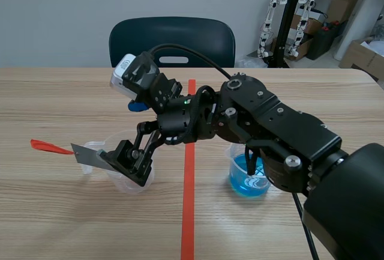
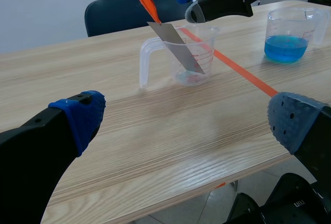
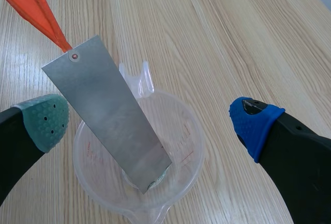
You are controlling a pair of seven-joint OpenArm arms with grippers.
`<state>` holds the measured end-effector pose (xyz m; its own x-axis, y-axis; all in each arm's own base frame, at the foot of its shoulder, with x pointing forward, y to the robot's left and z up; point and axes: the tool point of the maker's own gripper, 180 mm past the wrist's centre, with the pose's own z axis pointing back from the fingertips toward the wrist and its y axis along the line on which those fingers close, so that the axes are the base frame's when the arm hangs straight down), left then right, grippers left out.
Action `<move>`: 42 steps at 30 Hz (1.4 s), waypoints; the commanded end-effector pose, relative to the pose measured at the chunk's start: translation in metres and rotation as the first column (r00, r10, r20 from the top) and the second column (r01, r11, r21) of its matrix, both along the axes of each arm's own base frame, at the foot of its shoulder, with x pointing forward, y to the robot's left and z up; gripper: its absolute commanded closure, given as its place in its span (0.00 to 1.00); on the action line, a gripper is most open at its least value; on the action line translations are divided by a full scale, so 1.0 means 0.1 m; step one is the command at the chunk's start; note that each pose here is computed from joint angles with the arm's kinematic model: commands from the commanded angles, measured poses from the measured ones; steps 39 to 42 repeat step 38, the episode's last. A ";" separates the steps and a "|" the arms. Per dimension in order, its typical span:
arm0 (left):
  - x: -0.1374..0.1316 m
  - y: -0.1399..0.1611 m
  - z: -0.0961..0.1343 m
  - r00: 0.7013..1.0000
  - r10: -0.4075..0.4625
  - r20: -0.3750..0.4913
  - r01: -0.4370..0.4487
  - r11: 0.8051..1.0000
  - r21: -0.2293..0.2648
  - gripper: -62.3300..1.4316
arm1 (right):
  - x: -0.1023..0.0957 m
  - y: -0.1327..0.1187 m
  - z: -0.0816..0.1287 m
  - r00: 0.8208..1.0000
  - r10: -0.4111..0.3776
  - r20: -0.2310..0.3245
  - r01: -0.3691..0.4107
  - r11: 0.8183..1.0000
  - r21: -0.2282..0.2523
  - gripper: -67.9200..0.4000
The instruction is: Do the redox reaction experiment. put the plate into the left beaker
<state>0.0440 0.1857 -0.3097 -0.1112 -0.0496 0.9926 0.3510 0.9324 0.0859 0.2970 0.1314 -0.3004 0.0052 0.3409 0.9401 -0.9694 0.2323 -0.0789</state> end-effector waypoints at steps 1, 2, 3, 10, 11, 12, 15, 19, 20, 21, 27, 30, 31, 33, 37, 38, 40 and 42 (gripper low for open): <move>0.01 -0.02 0.06 1.000 -0.007 0.022 0.007 1.000 -0.012 0.00 | 0.04 0.04 0.13 1.000 0.009 0.019 -0.010 0.999 0.031 0.04; 0.01 -0.02 0.06 1.000 -0.007 0.022 0.007 1.000 -0.012 0.00 | 0.04 0.04 0.13 1.000 0.009 0.019 -0.010 0.999 0.031 0.04; 0.01 -0.02 0.06 1.000 -0.007 0.022 0.007 1.000 -0.012 0.00 | 0.04 0.04 0.13 1.000 0.009 0.019 -0.010 0.999 0.031 0.04; 0.00 -0.03 0.05 1.000 -0.013 0.020 0.013 1.000 -0.011 0.00 | 0.04 0.04 0.13 1.000 0.009 0.019 -0.010 0.999 0.032 0.04; 0.00 -0.05 0.05 1.000 -0.023 0.017 0.023 1.000 -0.009 0.00 | 0.04 0.04 0.13 1.000 0.009 0.019 -0.010 0.999 0.032 0.04; -0.01 -0.06 0.04 0.999 -0.033 0.014 0.033 0.999 -0.007 0.00 | 0.04 0.04 0.13 1.000 0.009 0.019 -0.010 0.999 0.032 0.04; -0.01 -0.07 0.04 0.999 -0.038 0.017 0.038 0.999 -0.008 0.00 | 0.04 0.04 0.13 1.000 0.009 0.019 -0.010 0.999 0.032 0.04; -0.01 -0.07 0.05 0.999 -0.038 0.018 0.039 0.999 -0.008 0.00 | 0.04 0.04 0.13 1.000 0.009 0.019 -0.010 0.999 0.032 0.04; -0.01 -0.07 0.05 0.999 -0.038 0.018 0.039 0.999 -0.008 0.00 | 0.04 0.04 0.13 1.000 0.009 0.019 -0.010 0.999 0.032 0.04; -0.01 -0.07 0.05 0.999 -0.038 0.018 0.039 0.999 -0.008 0.00 | 0.04 0.04 0.13 1.000 0.009 0.019 -0.010 0.999 0.032 0.04; -0.01 -0.08 0.05 0.999 -0.039 0.020 0.039 0.999 -0.008 0.00 | 0.04 0.04 0.13 1.000 0.009 0.019 -0.010 0.999 0.032 0.04; 0.00 -0.08 0.07 0.999 -0.041 0.027 0.041 0.999 -0.009 0.00 | 0.04 0.04 0.13 1.000 0.009 0.019 -0.010 0.999 0.032 0.04; 0.00 -0.08 0.07 0.999 -0.041 0.027 0.041 0.999 -0.009 0.00 | 0.04 0.04 0.13 1.000 0.009 0.019 -0.010 0.999 0.032 0.04; 0.00 -0.08 0.07 0.999 -0.041 0.027 0.041 0.999 -0.009 0.00 | 0.04 0.04 0.13 1.000 0.009 0.019 -0.010 0.999 0.032 0.04; 0.00 -0.08 0.07 0.999 -0.041 0.027 0.041 0.999 -0.009 0.00 | 0.04 0.04 0.13 1.000 0.009 0.019 -0.010 0.999 0.032 0.04; 0.00 -0.08 0.07 0.999 -0.041 0.027 0.041 0.999 -0.009 0.00 | 0.04 0.04 0.13 1.000 0.009 0.019 -0.010 0.999 0.032 0.04; 0.00 -0.08 0.07 0.999 -0.041 0.027 0.041 0.999 -0.009 0.00 | 0.04 0.04 0.13 1.000 0.009 0.019 -0.010 0.999 0.032 0.04; 0.00 -0.08 0.07 0.999 -0.041 0.027 0.041 0.999 -0.009 0.00 | 0.04 0.04 0.13 1.000 0.009 0.019 -0.010 0.999 0.032 0.04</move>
